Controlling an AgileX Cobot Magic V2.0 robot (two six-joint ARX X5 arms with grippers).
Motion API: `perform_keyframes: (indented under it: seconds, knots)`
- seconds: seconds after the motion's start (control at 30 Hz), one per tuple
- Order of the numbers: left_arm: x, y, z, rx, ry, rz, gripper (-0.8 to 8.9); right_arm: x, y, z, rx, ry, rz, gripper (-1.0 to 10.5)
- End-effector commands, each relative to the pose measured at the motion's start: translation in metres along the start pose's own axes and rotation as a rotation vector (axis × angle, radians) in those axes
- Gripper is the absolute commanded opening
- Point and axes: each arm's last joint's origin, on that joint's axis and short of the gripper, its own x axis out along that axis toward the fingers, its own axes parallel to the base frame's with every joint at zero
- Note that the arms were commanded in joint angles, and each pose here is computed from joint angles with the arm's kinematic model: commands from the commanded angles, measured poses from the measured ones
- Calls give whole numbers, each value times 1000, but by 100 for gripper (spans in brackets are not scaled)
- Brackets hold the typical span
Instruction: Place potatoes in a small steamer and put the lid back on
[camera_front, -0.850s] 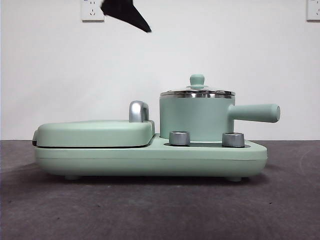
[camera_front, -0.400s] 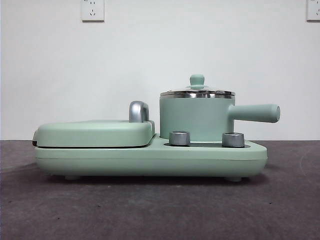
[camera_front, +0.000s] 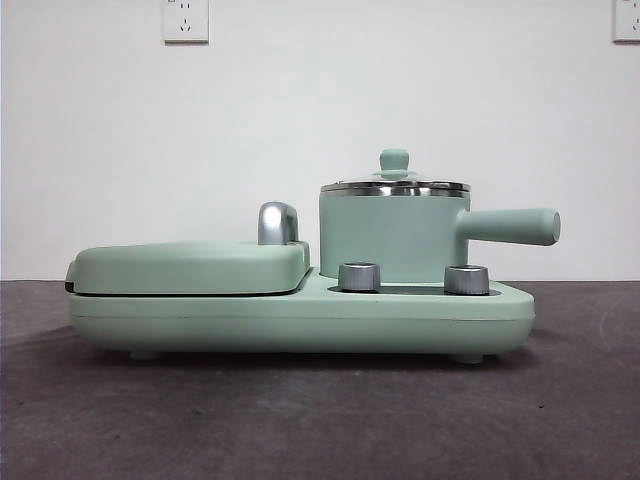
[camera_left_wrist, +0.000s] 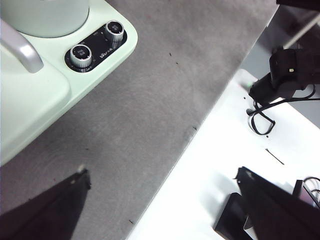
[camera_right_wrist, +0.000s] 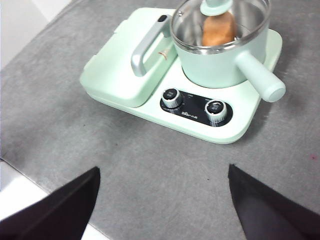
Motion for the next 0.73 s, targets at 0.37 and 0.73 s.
perform_keyframes:
  seconds: [0.37, 0.73]
  knots:
    - [15, 14, -57, -112, -339, 326, 427, -1, 1, 3, -3, -15, -6, 405]
    - [16, 14, -64, -125, -352, 323, 24, -1, 1, 2, 2, -11, -6, 11]
